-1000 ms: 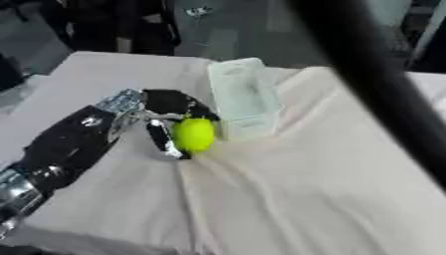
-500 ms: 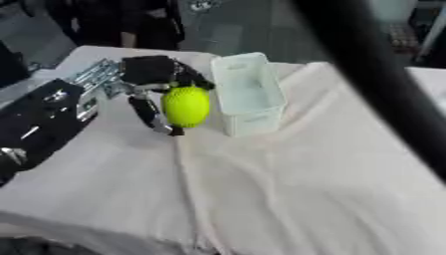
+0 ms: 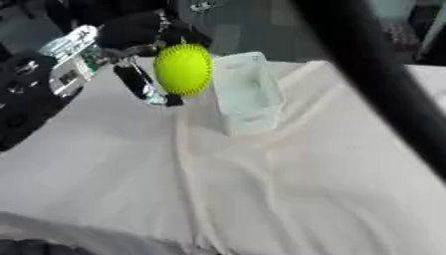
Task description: Pick up objects on the table and place them in the box.
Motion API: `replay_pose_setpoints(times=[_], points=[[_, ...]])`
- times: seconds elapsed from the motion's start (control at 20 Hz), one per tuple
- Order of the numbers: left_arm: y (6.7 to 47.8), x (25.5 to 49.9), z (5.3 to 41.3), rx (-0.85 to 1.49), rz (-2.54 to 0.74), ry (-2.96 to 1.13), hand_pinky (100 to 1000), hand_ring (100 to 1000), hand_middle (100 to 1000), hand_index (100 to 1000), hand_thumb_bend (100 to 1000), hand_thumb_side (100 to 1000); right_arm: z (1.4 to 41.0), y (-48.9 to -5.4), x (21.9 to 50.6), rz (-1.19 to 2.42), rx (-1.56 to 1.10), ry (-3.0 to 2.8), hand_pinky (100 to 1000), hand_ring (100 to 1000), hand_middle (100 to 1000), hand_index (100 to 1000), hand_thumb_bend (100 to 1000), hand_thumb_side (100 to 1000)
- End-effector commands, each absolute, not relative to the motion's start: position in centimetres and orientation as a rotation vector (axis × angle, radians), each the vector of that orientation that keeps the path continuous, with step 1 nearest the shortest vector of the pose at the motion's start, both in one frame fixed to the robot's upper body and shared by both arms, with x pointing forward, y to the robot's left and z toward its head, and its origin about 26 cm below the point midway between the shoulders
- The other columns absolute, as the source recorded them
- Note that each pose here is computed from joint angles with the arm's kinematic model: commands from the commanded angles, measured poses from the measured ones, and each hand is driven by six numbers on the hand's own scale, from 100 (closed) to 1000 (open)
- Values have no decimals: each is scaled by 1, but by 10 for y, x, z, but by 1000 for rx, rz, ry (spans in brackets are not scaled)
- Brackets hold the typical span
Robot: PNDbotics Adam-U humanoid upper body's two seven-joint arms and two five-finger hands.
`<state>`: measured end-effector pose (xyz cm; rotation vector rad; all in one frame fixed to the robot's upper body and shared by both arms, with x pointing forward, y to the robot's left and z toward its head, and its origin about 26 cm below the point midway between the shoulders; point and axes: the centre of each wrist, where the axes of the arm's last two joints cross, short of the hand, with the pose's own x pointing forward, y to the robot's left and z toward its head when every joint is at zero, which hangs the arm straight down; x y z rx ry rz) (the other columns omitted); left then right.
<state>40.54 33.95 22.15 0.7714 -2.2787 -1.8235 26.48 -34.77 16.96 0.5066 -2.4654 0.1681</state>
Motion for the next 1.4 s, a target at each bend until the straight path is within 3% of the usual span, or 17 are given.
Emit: replay_pose_setpoints(times=[0.05,0.7,1.4], points=[[351,409,245,851,-1789,-2306,100,100,104,399,100,617,184,-350,266,215,507,-2486,190,477,540,801,100,1000],[369,434,233,871,-1736,-2317,100,100,104,403,100,614,210,-341,277,230,638,-2488,196,477,538,802,100,1000],[392,439,219,918,-1586,-2321,100,100,117,418,100,617,239,-325,289,244,811,-2484,200,477,538,806,100,1000]])
